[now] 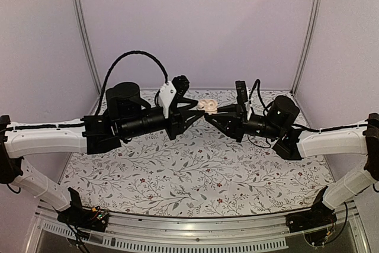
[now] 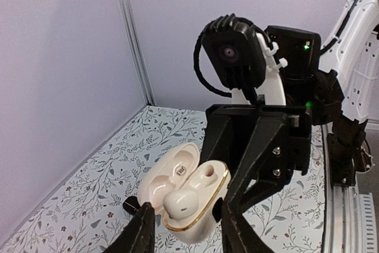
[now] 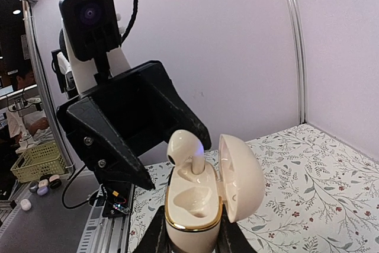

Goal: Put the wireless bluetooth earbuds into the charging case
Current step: Insert the left earbud into the left side groove of the charging case.

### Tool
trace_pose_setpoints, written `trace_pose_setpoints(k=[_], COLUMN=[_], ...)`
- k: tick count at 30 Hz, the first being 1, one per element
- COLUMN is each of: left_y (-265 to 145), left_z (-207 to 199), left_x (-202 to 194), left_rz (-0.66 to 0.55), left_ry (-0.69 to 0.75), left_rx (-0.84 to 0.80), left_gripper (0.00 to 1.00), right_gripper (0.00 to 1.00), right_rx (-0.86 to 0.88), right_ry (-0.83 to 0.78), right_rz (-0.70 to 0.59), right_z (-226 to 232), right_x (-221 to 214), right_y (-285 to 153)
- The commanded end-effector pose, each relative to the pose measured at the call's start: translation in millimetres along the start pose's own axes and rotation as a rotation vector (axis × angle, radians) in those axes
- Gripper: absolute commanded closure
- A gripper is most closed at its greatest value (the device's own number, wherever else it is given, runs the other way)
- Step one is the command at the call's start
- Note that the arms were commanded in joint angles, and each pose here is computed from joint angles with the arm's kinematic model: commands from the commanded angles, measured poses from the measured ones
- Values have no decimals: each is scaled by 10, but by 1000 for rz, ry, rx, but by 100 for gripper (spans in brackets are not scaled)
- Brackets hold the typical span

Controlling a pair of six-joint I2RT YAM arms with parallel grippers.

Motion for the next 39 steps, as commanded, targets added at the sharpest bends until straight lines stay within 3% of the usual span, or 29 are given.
trace_pose_setpoints(k=[1,7,12,27,39], left_y=[-130,-296,-370,-218,-105], left_z=[-47,-47,41,63,170], left_x=[61,83,71,111,-10], left_rz=[-13,-22,9,17,64], left_ry=[12,13,-35,-164,-184], left_rx=[-17,-31,-74,-164,-109], left_gripper=[59,34,23,22,25], right_gripper=[100,100,100,100,100], right_rx=[13,43,90,132,154], right_ry=[-40,-68,-105,-135,-145], right_rz=[-41,0,45,127,134], right_z=[84,125,194,218,259], right_x=[117,52,-3,-132,-121], right_y=[-29,-40,-54,-47,-58])
Point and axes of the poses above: each gripper's point midway between its finger pads, its own y axis out along the fingers, its own z axis along the line the jaws close on, x = y × z, the point moved 4 cm from there along -y, back along the fingers, and after that the axes turned 8 degrees about y, right-handed, at the moved point
